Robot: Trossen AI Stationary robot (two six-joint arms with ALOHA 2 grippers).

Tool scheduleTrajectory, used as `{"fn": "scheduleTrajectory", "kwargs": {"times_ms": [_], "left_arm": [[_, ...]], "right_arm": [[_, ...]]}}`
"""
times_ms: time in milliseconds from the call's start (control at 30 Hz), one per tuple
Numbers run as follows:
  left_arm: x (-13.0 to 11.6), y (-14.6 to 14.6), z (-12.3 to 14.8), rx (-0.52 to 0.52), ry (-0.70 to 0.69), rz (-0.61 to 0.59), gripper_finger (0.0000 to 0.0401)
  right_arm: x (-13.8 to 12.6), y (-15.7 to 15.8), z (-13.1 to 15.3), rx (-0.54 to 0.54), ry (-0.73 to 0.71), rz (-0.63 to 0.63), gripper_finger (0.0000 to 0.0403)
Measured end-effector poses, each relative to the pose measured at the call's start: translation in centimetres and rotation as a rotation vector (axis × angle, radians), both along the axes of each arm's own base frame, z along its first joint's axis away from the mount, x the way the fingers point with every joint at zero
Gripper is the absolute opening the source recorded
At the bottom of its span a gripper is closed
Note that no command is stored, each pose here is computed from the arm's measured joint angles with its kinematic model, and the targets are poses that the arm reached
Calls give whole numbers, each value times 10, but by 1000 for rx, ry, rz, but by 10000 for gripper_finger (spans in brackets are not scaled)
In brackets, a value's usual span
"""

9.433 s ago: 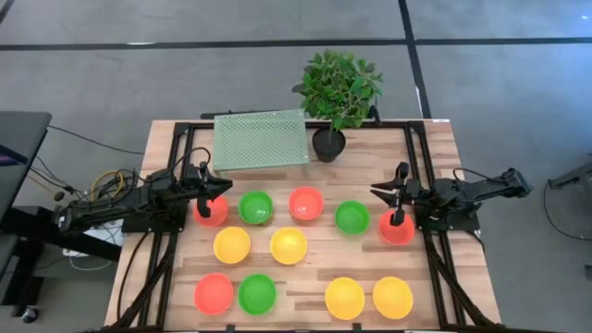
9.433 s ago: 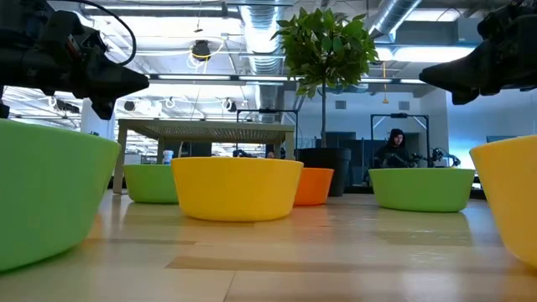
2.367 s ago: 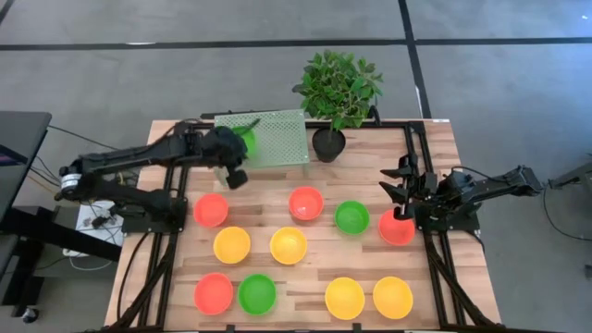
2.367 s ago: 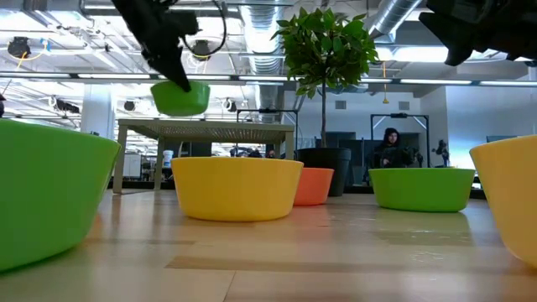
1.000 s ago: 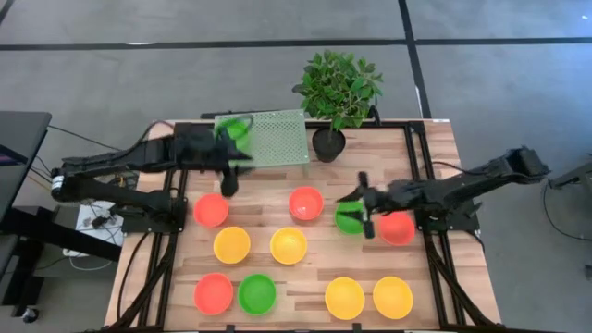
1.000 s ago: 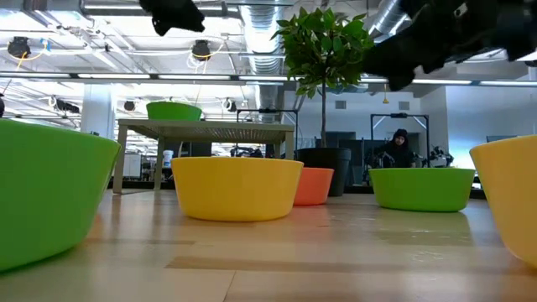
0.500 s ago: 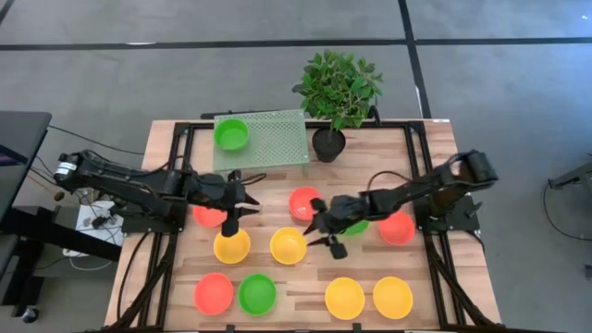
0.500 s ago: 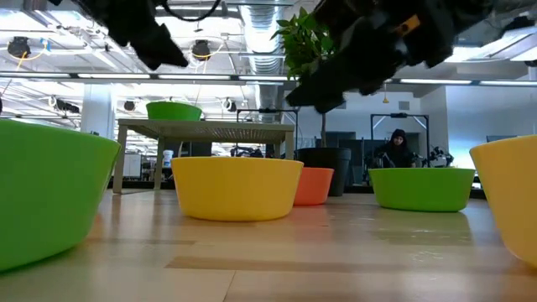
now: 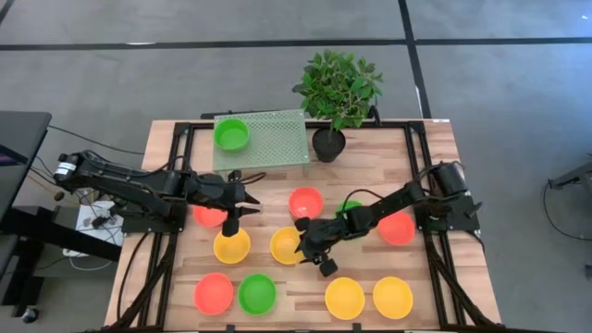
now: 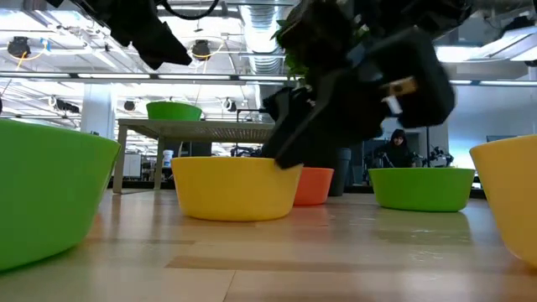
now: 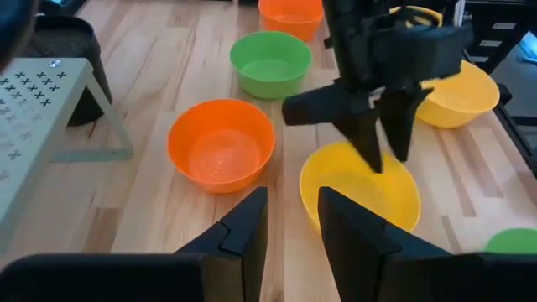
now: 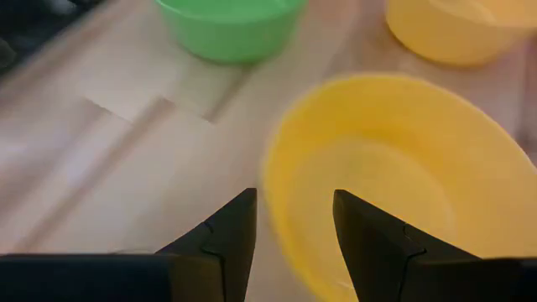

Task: Pick & Place Mini bowls
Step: Put the yellow bowl on the shelf

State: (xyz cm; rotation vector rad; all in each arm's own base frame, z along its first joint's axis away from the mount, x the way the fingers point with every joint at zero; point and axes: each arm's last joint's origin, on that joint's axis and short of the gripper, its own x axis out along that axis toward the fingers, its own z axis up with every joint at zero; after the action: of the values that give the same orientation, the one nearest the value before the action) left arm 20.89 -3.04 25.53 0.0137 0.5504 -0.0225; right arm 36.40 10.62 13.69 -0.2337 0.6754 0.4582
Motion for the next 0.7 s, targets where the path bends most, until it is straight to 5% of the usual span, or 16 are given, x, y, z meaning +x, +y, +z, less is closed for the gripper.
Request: {"fn": "scheduleTrajectory", "kwargs": {"times_ms": [200, 467, 700], "left_arm": [[1, 0, 1, -2, -14, 0, 108], [1, 0, 2, -4, -24, -1, 109], [1, 0, 2, -5, -29, -1, 108]], "right_arm": [[0, -6, -1, -72, 28, -5, 126], [1, -12, 0, -72, 36, -9, 12], [2, -9, 13, -63, 37, 23, 7]]}}
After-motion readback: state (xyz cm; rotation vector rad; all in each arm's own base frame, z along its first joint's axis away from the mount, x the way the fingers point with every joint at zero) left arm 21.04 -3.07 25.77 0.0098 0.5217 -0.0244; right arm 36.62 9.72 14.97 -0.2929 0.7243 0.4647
